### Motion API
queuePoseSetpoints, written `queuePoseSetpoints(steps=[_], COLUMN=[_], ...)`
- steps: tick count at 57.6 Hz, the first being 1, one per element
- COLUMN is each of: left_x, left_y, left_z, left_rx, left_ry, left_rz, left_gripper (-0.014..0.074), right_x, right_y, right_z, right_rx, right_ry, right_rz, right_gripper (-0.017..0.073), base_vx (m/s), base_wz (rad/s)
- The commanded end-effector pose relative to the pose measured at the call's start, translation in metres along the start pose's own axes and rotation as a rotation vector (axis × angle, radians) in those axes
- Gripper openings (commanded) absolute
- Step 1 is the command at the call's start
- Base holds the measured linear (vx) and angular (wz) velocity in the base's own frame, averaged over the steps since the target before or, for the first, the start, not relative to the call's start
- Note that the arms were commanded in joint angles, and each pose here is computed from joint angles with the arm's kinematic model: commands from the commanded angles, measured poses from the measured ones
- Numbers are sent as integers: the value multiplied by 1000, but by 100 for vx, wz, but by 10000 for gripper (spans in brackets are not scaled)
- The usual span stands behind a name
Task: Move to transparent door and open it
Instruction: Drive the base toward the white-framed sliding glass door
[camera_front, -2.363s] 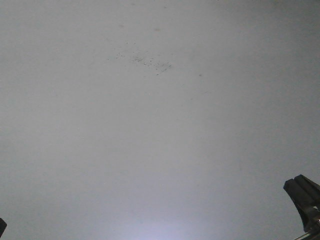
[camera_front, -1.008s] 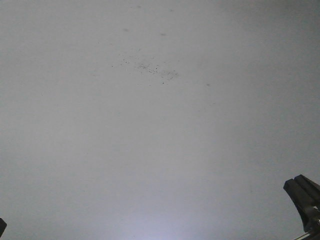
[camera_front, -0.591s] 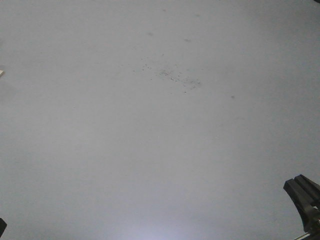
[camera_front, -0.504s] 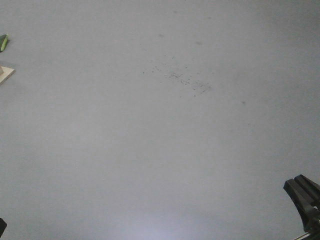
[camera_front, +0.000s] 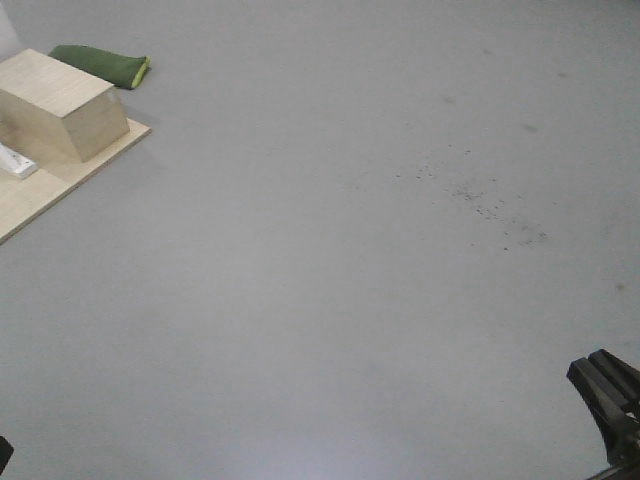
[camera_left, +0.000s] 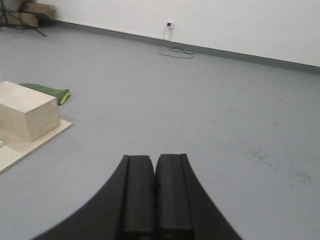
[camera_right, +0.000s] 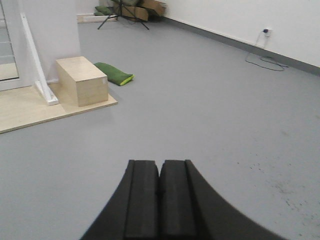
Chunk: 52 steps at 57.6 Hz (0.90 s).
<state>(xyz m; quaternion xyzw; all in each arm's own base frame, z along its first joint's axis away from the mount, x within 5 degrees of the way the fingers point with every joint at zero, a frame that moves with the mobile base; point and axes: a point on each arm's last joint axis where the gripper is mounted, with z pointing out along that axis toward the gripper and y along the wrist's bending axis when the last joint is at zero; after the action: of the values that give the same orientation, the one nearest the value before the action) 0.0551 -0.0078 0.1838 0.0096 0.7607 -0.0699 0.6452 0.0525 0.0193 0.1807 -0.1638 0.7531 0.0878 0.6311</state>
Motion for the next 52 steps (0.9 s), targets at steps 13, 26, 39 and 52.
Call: queuePoseSetpoints(steps=[13, 26, 39, 52], left_x=[0, 0, 0, 0], left_y=[1, 1, 1, 1], left_z=[1, 1, 1, 1], left_rx=[-2, -2, -2, -2], left_ry=[-70, -70, -70, -70], left_rz=[-13, -13, -13, -13], left_gripper=[0, 0, 0, 0], right_x=[-2, -2, -2, -2], right_y=[0, 0, 0, 0], right_z=[2, 2, 2, 2], right_rx=[4, 4, 4, 4], right_ry=[-47, -47, -47, -47], right_rz=[-3, -3, -3, -3], right_gripper=[0, 0, 0, 0], base_vx=[35, 37, 40, 43], base_wz=[54, 47, 41, 41])
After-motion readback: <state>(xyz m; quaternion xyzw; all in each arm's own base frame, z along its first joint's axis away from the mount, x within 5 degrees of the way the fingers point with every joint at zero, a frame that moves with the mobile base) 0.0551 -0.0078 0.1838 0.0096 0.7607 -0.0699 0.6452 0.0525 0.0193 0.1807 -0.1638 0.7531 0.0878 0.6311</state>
